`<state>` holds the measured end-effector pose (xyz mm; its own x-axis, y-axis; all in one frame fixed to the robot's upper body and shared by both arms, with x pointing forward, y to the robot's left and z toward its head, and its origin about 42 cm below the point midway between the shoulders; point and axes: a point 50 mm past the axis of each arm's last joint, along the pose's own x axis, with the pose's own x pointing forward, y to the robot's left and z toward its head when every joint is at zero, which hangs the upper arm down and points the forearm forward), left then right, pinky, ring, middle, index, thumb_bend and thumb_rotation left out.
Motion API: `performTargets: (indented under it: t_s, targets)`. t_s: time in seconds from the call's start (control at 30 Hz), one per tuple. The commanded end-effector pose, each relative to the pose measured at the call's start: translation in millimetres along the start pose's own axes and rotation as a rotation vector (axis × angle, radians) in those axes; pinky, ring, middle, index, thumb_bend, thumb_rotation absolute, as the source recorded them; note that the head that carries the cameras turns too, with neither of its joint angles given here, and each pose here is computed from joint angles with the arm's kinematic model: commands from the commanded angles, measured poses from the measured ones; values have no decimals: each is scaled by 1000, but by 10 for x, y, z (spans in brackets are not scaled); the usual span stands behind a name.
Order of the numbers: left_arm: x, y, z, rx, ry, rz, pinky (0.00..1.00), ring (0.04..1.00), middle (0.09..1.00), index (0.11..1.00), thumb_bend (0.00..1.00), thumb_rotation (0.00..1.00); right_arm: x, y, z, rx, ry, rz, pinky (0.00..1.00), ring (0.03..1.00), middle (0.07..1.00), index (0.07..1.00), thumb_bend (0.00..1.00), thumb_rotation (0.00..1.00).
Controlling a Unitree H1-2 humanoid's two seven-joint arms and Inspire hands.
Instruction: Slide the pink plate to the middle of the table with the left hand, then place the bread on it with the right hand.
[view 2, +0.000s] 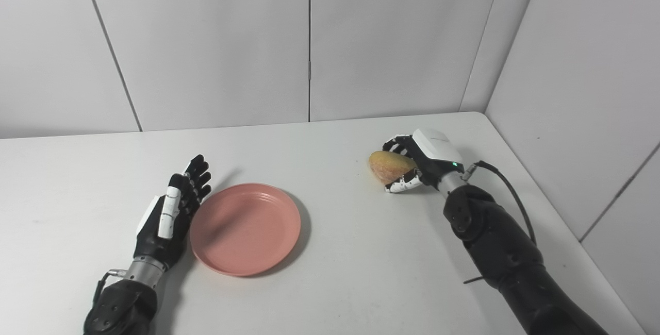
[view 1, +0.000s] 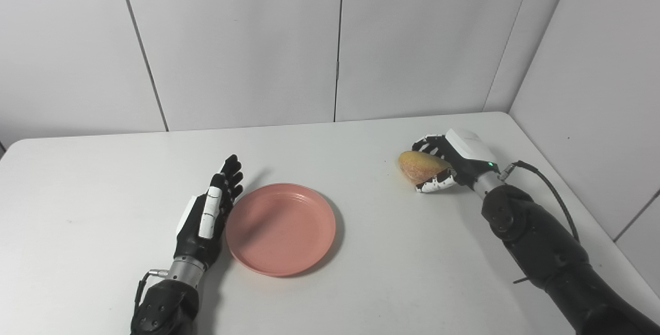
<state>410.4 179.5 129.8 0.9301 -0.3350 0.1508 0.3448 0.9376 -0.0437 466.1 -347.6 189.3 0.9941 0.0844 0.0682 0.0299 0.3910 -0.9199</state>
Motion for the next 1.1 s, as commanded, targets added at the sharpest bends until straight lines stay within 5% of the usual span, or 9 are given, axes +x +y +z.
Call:
performTargets:
  t_s: [0.0,0.47,0.67,1.07]
  targets:
    - [-101,-77,-137,-32,30,3,1000,1000,998,956,750,1000,115,-315,113,-14,-70,-113,401,475,454,530,516,0]
    - [-108,-121,-127,-25,38,5,1000,1000,1000,962,753,1000,37,-411,482,164,-154,-272,384,415,473,535,511,0]
    - [-105,-155,-111,-17,46,8,1000,1000,996,961,770,1000,-31,-421,917,273,-244,-301,340,387,480,546,508,0]
    - [-103,-189,-82,3,61,8,1000,1000,995,960,801,1000,-158,-235,1725,413,-424,-239,339,393,483,550,508,0]
